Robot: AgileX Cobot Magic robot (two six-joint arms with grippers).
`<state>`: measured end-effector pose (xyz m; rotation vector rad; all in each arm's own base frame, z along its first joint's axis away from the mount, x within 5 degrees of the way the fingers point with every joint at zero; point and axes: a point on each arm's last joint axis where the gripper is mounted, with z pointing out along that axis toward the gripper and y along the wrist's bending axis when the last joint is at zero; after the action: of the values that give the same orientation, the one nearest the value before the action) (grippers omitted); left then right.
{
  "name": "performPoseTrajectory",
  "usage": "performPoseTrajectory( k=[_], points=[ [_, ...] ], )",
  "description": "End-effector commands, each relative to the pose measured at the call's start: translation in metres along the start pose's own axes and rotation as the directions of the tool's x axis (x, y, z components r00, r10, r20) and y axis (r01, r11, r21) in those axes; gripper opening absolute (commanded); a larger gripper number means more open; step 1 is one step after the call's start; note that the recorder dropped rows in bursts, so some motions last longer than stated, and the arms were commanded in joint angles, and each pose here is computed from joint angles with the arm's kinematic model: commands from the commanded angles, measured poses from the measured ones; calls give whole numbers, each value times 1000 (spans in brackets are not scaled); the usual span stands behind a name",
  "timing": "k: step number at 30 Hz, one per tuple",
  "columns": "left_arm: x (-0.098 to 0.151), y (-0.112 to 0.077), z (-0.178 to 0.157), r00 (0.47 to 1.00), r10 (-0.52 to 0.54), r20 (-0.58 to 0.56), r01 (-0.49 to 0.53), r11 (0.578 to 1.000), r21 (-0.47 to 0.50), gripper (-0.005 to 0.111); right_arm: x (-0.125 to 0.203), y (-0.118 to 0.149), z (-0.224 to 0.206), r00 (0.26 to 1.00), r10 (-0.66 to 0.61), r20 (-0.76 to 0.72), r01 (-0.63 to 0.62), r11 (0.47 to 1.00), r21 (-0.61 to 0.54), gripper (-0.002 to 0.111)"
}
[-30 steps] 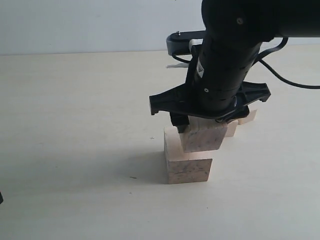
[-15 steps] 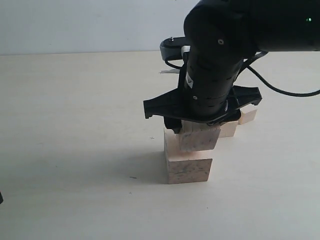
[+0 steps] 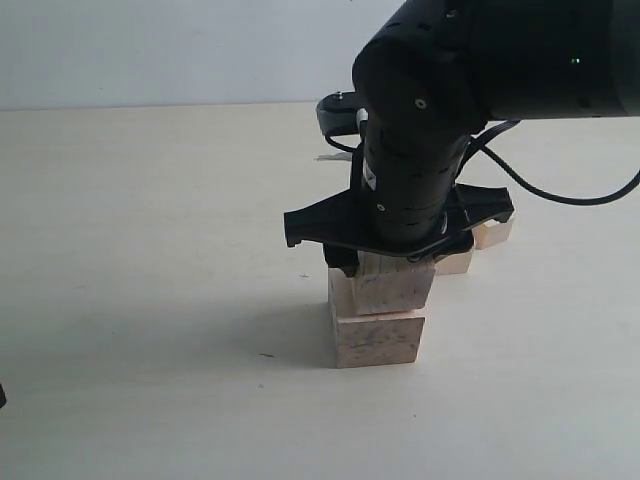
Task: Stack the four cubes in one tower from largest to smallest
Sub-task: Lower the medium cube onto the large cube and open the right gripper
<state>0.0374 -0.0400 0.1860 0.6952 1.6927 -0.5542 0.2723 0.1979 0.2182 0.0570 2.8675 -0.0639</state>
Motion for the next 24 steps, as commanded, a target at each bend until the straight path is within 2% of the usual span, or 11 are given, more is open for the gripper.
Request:
performPoseTrajectory(
  k=[1,14,24],
  points=[
    [1,0,0,1000,-1,5,1,1000,0,0,-2,1,-2,1000,0,23,0,1000,-13,19],
    [1,0,0,1000,-1,5,1,1000,0,0,2,8,-1,999,-24,31,24,1000,8,19],
    [1,0,0,1000,-1,5,1,1000,0,0,3,12,9,1000,11,15,-11,1000,5,19]
  ],
)
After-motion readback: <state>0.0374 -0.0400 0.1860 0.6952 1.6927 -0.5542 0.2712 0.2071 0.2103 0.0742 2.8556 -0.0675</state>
